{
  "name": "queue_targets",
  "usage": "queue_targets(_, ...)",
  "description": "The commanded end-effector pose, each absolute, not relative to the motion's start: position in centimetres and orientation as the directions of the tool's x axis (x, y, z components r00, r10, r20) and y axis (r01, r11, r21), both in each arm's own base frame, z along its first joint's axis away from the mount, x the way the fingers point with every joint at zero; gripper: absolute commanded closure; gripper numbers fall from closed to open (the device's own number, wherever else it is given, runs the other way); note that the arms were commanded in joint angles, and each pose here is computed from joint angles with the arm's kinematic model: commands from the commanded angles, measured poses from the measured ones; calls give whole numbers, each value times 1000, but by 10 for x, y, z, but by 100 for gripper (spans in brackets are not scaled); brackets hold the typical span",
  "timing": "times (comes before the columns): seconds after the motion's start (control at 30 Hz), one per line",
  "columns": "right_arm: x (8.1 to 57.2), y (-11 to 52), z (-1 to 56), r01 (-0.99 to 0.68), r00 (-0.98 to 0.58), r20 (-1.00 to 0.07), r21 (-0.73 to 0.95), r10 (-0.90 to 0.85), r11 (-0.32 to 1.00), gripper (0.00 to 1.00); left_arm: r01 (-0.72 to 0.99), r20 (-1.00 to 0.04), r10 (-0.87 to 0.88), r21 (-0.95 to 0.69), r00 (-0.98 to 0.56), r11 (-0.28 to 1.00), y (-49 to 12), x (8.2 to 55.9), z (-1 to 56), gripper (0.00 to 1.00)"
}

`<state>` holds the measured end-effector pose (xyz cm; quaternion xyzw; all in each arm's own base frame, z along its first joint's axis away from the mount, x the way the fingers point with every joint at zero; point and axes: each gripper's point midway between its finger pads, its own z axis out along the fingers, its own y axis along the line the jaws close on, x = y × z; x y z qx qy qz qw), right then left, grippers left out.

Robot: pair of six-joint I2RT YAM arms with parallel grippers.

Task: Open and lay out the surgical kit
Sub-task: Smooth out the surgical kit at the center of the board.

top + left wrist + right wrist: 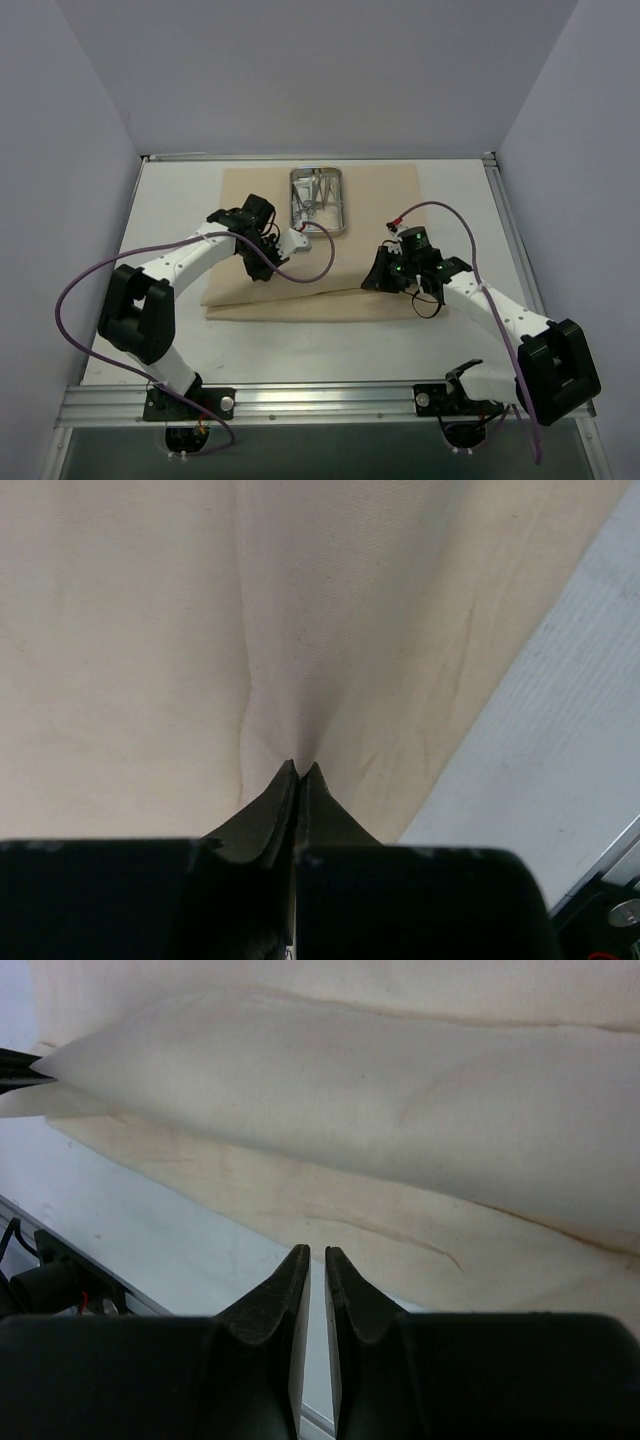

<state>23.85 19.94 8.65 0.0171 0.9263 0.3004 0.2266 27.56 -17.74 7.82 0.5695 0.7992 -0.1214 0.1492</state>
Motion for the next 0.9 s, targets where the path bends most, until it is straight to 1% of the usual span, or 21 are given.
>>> queue_targets(0.0, 256, 216, 116, -235, -852, -510, 575, 119, 784, 92, 921, -480, 815, 37, -325, 389, -188, 307, 108, 98)
queue_targets(0.07, 255, 224, 120, -281, -840, -536, 564, 85, 776, 92, 913, -499, 802, 54, -326, 405, -192, 315, 112, 98)
queue_targets(0.1, 263, 229, 127, -310, -814, -574, 555, 86, 772, 92, 910, -505, 799, 62, -325, 409, -193, 318, 112, 98)
queue_targets(0.17, 264, 229, 116, -308, -819, -571, 519, 55, 797, 91, 901, -520, 792, 93, -320, 425, -194, 328, 116, 98)
queue_targets(0.23, 261, 227, 102, -290, -836, -549, 474, 21, 832, 89, 898, -514, 796, 104, -319, 427, -194, 333, 116, 98)
queue_targets(0.27, 260, 226, 90, -276, -851, -525, 452, 4, 848, 86, 897, -521, 793, 109, -315, 428, -196, 336, 119, 98)
queue_targets(0.37, 260, 229, 75, -272, -858, -512, 395, -35, 877, 78, 890, -526, 791, 126, -314, 438, -197, 342, 120, 98)
queue_targets(0.47, 265, 238, 66, -292, -853, -516, 351, -77, 889, 75, 872, -531, 784, 157, -320, 463, -196, 352, 123, 98)
queue_targets(0.53, 266, 245, 63, -320, -847, -520, 329, -113, 888, 74, 860, -539, 776, 169, -328, 481, -196, 357, 125, 98)
queue_targets(0.73, 273, 262, 50, -381, -829, -530, 300, -179, 875, 57, 845, -548, 767, 187, -334, 502, -195, 363, 129, 98)
queue_targets(0.77, 271, 263, 47, -386, -830, -525, 296, -189, 874, 57, 843, -545, 768, 190, -336, 504, -195, 363, 128, 98)
queue_targets(0.8, 276, 269, 49, -399, -814, -550, 300, -185, 867, 56, 839, -542, 768, 193, -341, 508, -194, 364, 128, 98)
queue_targets(0.87, 276, 270, 42, -410, -811, -549, 286, -203, 866, 52, 832, -538, 765, 193, -354, 520, -192, 367, 126, 98)
